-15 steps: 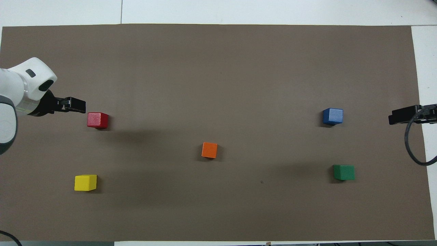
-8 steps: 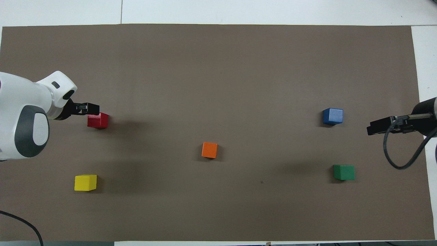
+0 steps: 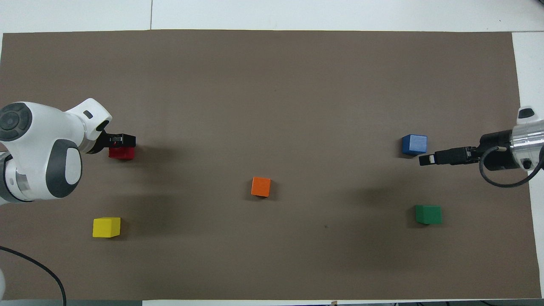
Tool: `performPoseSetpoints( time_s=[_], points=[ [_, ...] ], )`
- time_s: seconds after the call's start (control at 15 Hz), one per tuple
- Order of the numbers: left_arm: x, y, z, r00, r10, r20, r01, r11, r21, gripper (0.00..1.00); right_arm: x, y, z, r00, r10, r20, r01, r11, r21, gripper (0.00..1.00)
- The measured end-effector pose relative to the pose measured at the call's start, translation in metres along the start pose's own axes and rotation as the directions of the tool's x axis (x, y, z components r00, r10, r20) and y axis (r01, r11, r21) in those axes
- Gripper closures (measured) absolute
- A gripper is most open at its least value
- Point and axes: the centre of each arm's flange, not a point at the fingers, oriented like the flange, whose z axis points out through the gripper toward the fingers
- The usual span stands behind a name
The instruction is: Transfer red block to right arm and stack on blue block
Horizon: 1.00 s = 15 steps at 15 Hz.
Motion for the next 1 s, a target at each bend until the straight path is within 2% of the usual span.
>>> performPoseSetpoints(
  time_s=[0.07, 0.13, 0.27, 0.47, 0.6, 0.73, 0.87, 1.0],
  points=[
    [0.0, 0.0, 0.003, 1.0, 0.0, 0.005, 0.0, 1.0, -0.001, 0.07, 0.001, -0.003, 0.007, 1.0, 0.0, -0.018, 0.001, 0.998, 0.063, 0.0],
    [0.0, 0.0, 0.005, 1.0, -0.006, 0.008, 0.006, 1.0, -0.001, 0.22, 0.0, -0.005, 0.015, 0.999, -0.008, -0.032, 0.012, 0.991, 0.131, 0.0],
    [-0.001, 0.0, 0.005, 0.999, -0.033, 0.013, 0.033, 0.999, 0.0, 0.45, -0.003, -0.004, 0.028, 0.998, -0.035, -0.053, 0.046, 0.97, 0.238, 0.0],
    [0.005, -0.002, -0.011, 0.994, -0.091, 0.062, 0.091, 0.996, 0.003, 0.45, -0.006, -0.008, 0.041, 0.997, -0.04, -0.065, 0.062, 0.92, 0.386, 0.0],
    [0.013, 0.003, -0.045, 0.975, -0.184, 0.125, 0.184, 0.983, 0.016, 0.45, -0.003, -0.007, 0.055, 0.996, -0.043, -0.08, 0.077, 0.872, 0.484, 0.0],
    [0.018, 0.029, -0.091, 0.936, -0.293, 0.195, 0.295, 0.955, 0.018, 0.45, 0.0, -0.001, 0.086, 0.996, -0.051, -0.074, 0.085, 0.808, 0.583, 0.0],
    [0.015, 0.067, -0.14, 0.856, -0.448, 0.258, 0.465, 0.885, -0.007, 0.45, 0.003, -0.005, 0.124, 0.998, -0.045, -0.049, 0.066, 0.733, 0.677, 0.0],
    [0.002, 0.101, -0.184, 0.744, -0.583, 0.326, 0.627, 0.778, -0.043, 0.45, 0.006, -0.023, 0.154, 0.999, -0.036, -0.022, 0.04, 0.633, 0.773, 0.0]
  ],
)
